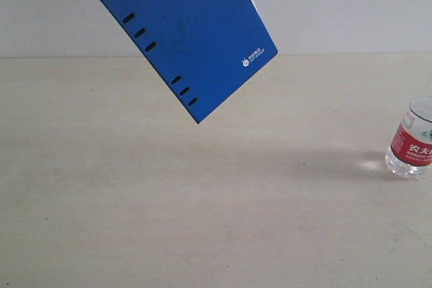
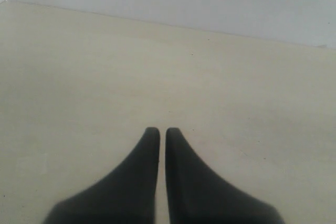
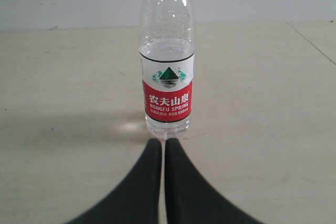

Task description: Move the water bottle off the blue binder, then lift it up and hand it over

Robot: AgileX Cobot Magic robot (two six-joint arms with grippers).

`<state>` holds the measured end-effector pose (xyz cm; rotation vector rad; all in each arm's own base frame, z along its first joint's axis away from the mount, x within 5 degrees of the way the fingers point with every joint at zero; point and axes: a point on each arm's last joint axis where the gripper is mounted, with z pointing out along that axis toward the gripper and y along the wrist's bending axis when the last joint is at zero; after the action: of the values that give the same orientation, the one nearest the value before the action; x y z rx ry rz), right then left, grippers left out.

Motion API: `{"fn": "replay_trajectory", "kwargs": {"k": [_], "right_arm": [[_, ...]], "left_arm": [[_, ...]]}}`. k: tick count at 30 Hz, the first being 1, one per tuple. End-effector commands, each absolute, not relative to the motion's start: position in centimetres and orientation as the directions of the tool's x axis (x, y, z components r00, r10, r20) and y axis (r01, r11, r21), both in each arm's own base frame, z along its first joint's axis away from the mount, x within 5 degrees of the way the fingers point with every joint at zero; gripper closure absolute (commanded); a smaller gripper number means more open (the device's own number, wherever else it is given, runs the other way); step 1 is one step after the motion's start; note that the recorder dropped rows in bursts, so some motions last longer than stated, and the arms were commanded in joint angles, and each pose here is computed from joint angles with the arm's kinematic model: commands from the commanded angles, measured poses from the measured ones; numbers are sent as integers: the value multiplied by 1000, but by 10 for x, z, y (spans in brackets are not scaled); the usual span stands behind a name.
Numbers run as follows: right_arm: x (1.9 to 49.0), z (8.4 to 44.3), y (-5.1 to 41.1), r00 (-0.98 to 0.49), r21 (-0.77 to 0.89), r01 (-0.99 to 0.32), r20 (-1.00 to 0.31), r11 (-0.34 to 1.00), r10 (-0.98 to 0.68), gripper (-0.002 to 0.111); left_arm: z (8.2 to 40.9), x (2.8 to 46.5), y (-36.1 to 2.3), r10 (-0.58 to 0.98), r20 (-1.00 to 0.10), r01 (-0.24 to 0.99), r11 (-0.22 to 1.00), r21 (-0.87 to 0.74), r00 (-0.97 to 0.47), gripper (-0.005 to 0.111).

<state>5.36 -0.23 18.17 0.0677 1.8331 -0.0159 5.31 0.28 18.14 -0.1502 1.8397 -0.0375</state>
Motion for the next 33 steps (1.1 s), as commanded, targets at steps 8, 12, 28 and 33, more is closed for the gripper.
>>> {"fn": "replay_trajectory", "kwargs": {"k": [8,12,28,33], "right_arm": [[52,178,-2,-290,158,93,-940,983,178,109],[52,178,-2,-289,164,95,-939,982,185,109],[52,178,-2,-289,164,95,-939,982,185,109],[52,178,-2,-289,164,95,-939,982,185,109]], "left_arm": [[180,53,2,-156,-951,-89,987,-136,-267,102],[180,53,2,-159,-950,-89,986,-140,-267,102],[180,53,2,-155,-951,-88,987,-136,-266,102],[180,53,2,-153,-952,-88,987,-135,-266,102]]}}
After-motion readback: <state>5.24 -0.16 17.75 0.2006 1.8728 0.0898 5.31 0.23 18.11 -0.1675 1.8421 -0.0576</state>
